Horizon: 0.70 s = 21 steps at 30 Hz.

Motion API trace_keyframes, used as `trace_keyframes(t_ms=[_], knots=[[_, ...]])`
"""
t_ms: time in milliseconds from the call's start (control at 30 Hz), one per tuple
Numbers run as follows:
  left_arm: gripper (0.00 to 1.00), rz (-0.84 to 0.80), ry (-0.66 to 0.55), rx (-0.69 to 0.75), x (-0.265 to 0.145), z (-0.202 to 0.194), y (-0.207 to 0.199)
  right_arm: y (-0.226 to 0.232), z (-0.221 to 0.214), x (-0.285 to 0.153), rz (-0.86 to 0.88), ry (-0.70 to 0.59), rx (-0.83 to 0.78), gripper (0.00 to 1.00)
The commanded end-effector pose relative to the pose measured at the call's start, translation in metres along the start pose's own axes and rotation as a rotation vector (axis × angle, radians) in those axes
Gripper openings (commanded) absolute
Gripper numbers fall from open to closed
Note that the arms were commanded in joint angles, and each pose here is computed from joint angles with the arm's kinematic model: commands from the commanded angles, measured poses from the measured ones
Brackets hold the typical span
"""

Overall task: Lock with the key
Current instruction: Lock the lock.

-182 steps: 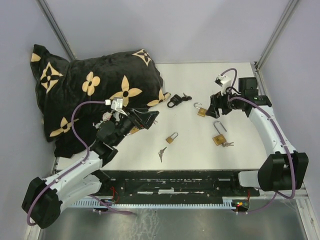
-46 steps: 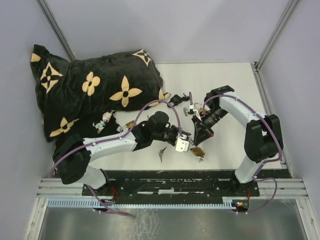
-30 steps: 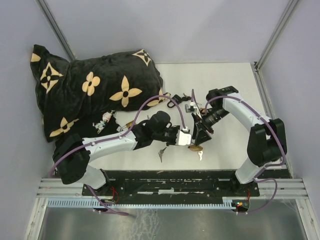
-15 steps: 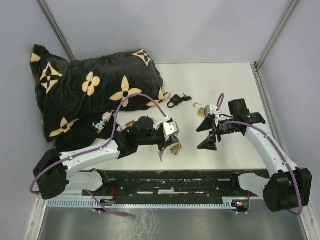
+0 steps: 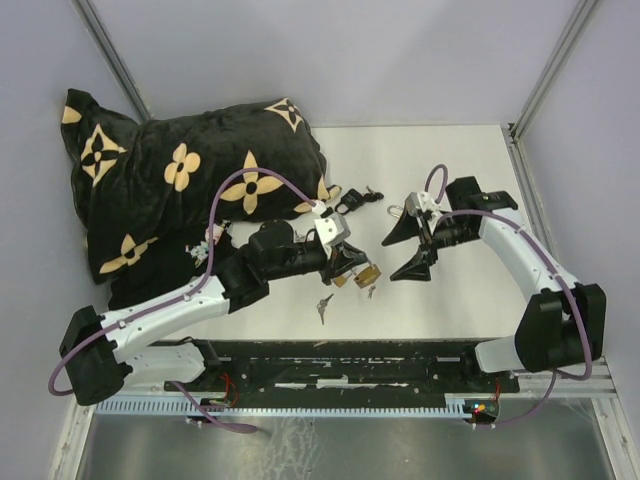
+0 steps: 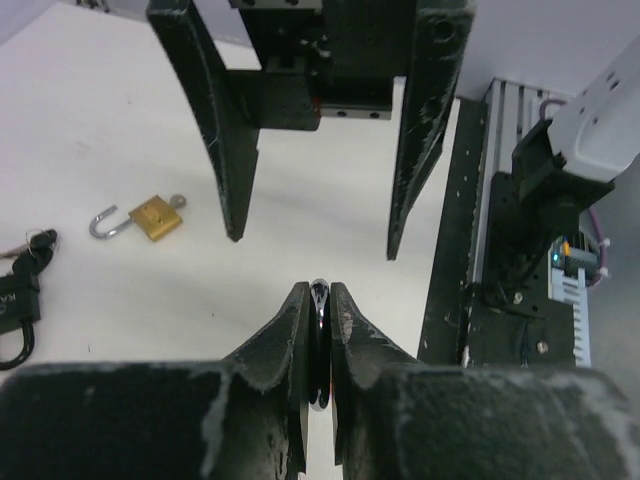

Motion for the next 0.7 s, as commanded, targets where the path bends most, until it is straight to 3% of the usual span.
trace_keyframes(t_ms=[0,167,333,500,667], knots=[[0.03,-0.03,-0.263,-0.026,0.0,0.088,-0.011,-0.002,0.032,-0.003,0.051,-0.048,-0.016,0.99],[0.03,-0.02,-0.306,-0.08,0.002,0.106,-0.004,-0.003,0.035,-0.01,0.075,0.024,0.005,0.99],[0.03,-0.018,-0.319,-0.133,0.005,0.113,0.003,-0.034,0.036,-0.023,-0.119,0.166,0.032,0.99],[0.03,-0.055,-0.359,-0.153,0.002,0.123,0.001,-0.015,0.045,-0.011,-0.095,0.11,0.022,0.99],[0.03,-0.129,-0.407,-0.167,-0.002,0.141,-0.011,-0.04,0.05,0.001,-0.255,-0.024,-0.023,0.99]])
Point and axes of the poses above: each gripper's point midway between its finger pads, its own x axis out along the fingers, its own y axis along the line the jaws close on, z = x × y, the point moved 2 cm from there along -x, back along the fingers, and after that the axes turned 10 degrees about -x, right-handed, at the moved point
